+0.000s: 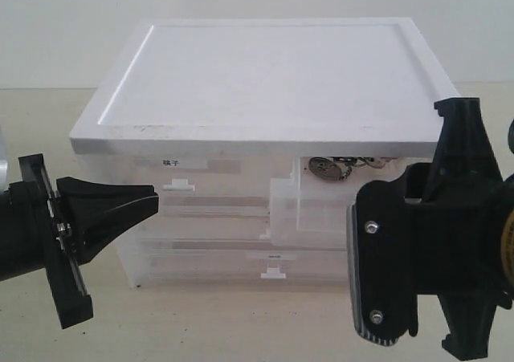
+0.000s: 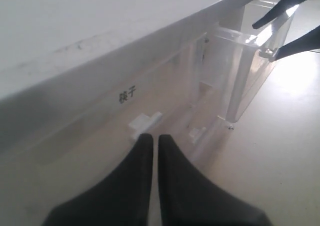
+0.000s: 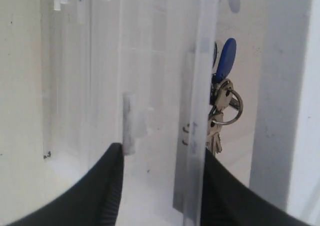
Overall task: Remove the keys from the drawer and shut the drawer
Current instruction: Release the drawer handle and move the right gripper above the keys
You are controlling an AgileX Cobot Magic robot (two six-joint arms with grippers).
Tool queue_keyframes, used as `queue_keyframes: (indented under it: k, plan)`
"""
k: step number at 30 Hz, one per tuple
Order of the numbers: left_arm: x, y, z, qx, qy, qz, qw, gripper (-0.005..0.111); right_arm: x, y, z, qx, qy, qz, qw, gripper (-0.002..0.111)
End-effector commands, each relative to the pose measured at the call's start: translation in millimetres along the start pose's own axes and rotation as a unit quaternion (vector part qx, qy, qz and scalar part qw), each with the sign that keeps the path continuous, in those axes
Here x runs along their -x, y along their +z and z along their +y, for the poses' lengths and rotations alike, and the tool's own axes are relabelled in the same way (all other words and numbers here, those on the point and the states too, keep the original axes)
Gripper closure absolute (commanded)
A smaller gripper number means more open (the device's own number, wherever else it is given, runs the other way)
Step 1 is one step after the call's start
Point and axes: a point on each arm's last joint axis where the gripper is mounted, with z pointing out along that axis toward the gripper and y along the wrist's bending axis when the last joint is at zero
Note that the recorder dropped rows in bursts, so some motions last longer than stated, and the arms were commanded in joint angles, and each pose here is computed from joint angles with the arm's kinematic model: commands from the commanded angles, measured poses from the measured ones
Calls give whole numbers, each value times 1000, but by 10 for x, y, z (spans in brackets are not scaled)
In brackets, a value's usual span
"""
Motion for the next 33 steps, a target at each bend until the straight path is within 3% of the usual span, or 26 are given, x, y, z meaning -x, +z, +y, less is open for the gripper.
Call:
queue_keyframes:
  k: [1, 11, 16, 21, 27, 33]
  plan:
    - [-16, 6, -13, -3, -6, 5, 1000, 102, -10, -67, 83, 23, 5, 5, 1000, 108]
    - [-105, 53, 27, 2, -20, 16, 1000, 102, -233, -591, -15, 18, 124, -127, 984, 108]
    - [-112, 83, 18, -13, -20, -6, 1000, 102, -245, -562, 101, 74, 91, -100, 988, 108]
    - [-165, 107, 34, -12, -32, 2, 999, 102, -207, -535, 119, 83, 73, -103, 989, 108]
    - [-164, 117, 34, -17, -34, -5, 999, 102, -199, -570, 256, 158, 51, -106, 980, 108]
    - [-160, 120, 38, -17, -32, -6, 999, 102, -205, -572, 267, 163, 38, -105, 980, 108]
